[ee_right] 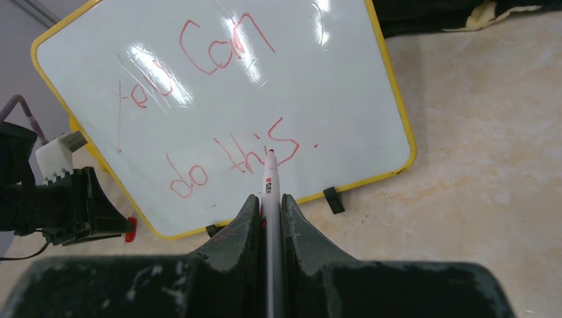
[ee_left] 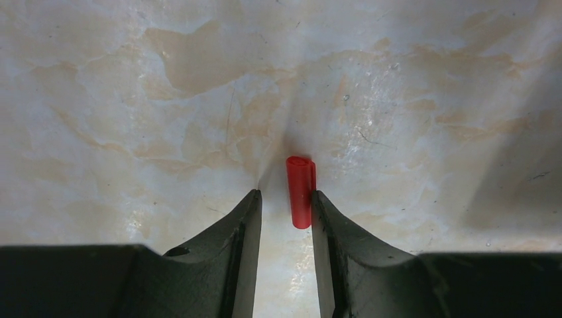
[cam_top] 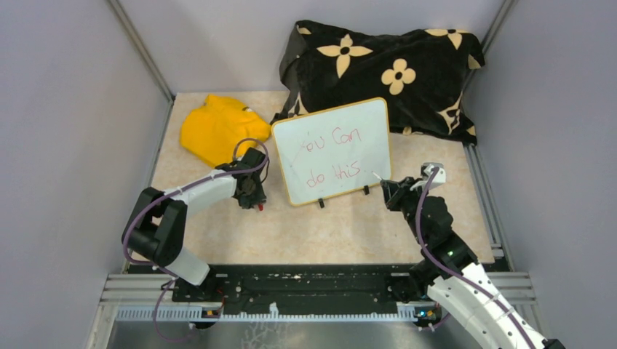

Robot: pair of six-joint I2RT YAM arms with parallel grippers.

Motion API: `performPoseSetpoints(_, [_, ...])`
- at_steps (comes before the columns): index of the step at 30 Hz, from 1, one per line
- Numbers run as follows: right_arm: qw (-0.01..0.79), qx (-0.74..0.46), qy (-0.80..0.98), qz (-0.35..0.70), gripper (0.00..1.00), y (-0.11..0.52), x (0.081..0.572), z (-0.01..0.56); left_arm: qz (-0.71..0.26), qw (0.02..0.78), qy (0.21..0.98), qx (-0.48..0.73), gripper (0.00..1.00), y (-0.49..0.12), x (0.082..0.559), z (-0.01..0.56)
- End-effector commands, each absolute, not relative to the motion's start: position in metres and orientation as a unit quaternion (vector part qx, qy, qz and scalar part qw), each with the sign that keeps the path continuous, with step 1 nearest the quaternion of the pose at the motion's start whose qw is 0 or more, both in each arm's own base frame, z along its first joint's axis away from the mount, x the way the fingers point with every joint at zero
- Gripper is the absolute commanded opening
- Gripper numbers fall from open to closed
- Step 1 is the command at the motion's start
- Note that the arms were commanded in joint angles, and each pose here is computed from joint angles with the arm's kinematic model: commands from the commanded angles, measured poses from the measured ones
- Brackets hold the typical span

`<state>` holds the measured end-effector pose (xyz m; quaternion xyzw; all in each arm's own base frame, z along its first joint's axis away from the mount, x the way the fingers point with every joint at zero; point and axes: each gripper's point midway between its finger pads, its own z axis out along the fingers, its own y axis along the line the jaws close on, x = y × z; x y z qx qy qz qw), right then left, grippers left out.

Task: Write a sentence on the whiteboard
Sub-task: Close the whiteboard marker at the center of the board.

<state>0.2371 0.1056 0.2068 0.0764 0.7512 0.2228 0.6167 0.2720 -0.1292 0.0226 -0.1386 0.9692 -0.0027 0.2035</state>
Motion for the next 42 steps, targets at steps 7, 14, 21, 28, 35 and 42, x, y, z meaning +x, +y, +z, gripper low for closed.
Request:
performPoseSetpoints(7, [0.631,0.077,0.734,0.239,0.0,0.11,0.238,0.22,0.045,0.211,0.969,-0.118,0.39,-0.111,0.268,0.028])
performPoseSetpoints(14, [0.631,0.077,0.734,0.239,0.0,0.11,0.238,0.221,0.011,0.227,0.969,-0.097,0.42,-0.123,0.276,0.041])
performPoseSetpoints(21, [0.631,0.078,0.734,0.239,0.0,0.11,0.238,0.221,-0.004,0.222,0.974,-0.042,0.49,-0.132,0.282,0.04])
performPoseSetpoints(28, [0.63,0.077,0.735,0.239,0.0,0.11,0.238,0.22,0.011,0.208,0.978,-0.023,0.47,-0.127,0.277,0.03])
performPoseSetpoints(35, [0.629,0.076,0.736,0.239,0.0,0.111,0.238,0.219,0.008,0.197,0.98,-0.04,0.38,-0.13,0.276,0.018])
performPoseSetpoints(42, [0.63,0.076,0.735,0.24,0.0,0.111,0.238,0.221,0.028,0.187,0.98,-0.054,0.35,-0.124,0.273,0.007])
